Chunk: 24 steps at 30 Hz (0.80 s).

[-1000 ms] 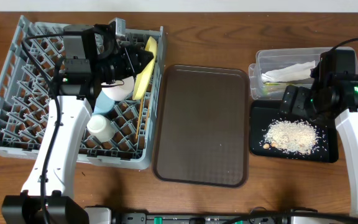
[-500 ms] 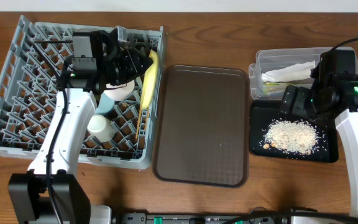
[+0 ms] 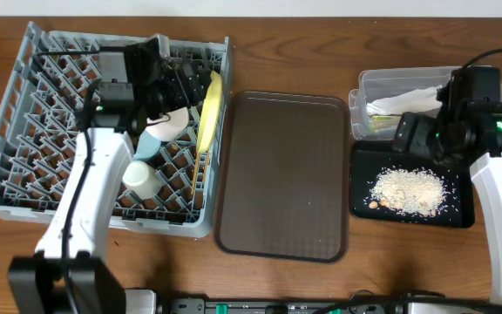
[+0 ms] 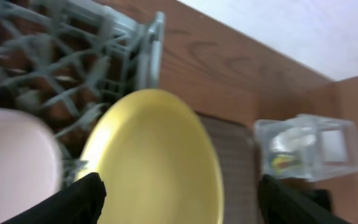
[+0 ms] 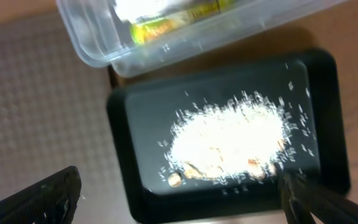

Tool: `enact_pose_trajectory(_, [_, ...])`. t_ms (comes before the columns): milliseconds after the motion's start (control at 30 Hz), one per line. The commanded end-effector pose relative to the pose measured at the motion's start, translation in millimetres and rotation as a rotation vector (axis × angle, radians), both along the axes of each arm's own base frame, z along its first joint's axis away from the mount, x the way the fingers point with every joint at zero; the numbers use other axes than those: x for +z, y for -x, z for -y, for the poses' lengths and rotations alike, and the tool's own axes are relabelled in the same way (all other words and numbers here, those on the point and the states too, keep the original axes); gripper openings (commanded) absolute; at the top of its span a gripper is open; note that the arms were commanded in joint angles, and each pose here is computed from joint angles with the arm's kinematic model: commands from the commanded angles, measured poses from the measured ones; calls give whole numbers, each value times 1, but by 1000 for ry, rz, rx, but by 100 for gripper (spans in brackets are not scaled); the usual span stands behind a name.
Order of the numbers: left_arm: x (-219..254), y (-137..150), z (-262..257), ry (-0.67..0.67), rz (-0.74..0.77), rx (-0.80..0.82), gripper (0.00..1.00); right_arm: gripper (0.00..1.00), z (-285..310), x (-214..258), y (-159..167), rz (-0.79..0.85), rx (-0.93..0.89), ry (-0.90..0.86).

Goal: Sort waste into correct bins and load items into the dishwasher

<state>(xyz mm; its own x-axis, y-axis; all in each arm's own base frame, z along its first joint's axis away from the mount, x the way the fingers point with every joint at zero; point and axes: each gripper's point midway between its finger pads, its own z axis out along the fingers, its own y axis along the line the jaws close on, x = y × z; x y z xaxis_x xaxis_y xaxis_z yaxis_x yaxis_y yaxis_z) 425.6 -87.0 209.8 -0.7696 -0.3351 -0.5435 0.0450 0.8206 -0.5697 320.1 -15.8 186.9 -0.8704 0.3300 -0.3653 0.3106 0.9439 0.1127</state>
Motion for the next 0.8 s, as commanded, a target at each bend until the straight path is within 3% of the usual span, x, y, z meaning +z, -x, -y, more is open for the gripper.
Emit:
enact_pose_trajectory(0, [13,17,-30,-213,40,53,82,99,-11,16,-20,102,33,-43])
enact_pose_trajectory(67, [-1,30,-46,-287,-39,105,82,99,-14,22,-31,154,61,-32])
enact_pose_trajectory(200, [-42,86,-90,-513,-330,205,83,99,-18,30,-60,260,120,0])
enact_pose_trajectory(300, [-53,116,-92,-537,-457,176,83,99,-18,19,-67,240,162,21])
enact_pose_trajectory(433, [-60,143,-92,-537,-571,166,83,99,-19,-11,-41,71,195,20])
enact_pose_trajectory(600, [-54,157,-89,-517,-592,160,84,99,-19,-22,-16,-29,189,5])
enact_pose_trajectory(767, [-33,169,-89,-507,-484,174,84,99,-20,-17,-3,7,191,9])
